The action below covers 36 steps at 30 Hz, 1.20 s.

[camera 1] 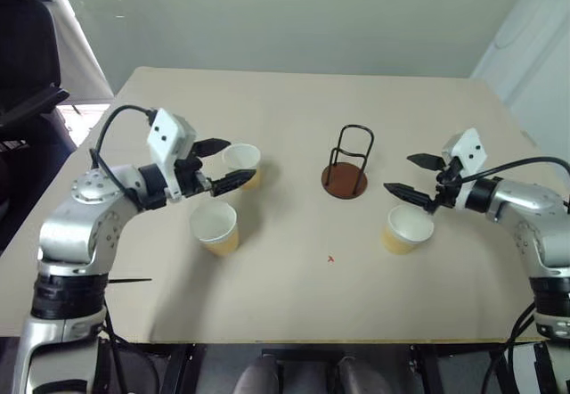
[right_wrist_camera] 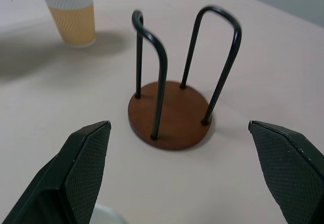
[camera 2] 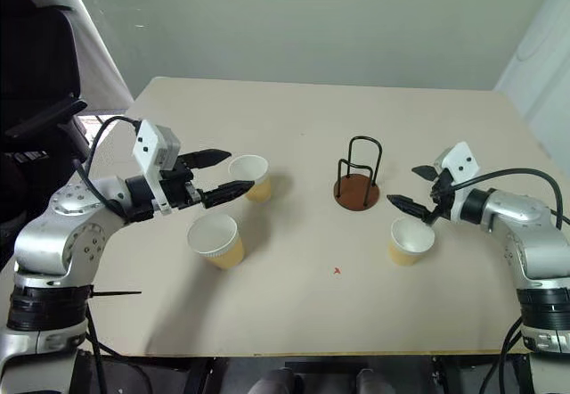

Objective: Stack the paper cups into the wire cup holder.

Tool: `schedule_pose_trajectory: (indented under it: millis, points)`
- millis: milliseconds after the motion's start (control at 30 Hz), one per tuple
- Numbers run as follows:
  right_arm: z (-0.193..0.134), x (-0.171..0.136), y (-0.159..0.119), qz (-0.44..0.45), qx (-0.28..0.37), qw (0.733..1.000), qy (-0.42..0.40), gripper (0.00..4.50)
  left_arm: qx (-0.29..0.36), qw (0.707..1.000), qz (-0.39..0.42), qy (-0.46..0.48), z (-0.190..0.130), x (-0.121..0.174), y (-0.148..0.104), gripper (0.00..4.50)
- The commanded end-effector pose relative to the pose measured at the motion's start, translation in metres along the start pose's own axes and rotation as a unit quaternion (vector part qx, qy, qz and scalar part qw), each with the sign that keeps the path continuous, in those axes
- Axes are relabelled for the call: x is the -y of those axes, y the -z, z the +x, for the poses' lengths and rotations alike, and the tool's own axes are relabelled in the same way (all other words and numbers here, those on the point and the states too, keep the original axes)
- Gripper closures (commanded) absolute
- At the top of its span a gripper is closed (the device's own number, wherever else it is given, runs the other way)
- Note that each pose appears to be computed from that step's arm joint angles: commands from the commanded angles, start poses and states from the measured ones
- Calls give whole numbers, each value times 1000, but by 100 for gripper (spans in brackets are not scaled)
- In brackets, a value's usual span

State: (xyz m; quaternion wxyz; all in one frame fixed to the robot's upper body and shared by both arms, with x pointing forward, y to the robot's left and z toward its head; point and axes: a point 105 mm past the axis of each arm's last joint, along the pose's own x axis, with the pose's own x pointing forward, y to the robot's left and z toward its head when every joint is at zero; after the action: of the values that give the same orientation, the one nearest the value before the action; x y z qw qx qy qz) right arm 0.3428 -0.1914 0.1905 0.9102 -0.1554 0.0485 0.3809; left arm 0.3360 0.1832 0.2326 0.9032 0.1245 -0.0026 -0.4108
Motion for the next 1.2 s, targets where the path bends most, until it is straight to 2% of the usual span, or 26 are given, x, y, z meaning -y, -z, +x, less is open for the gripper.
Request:
schedule_pose_trajectory:
  millis: [33,667,933,1200]
  points:
    - [-9,2,-16,-23,18,1000,7,0,3,1000,25,15,-3,-1,-10,3]
    - [4,6,-21,-28,6,1000,-10,0,6,999,29,24,-2,-1,-9,3]
    - [25,-6,-30,-46,4,997,-67,0,10,999,27,29,-2,2,-10,3]
    - [47,-9,-24,-59,-6,995,-84,0,7,999,14,41,-7,4,-9,3]
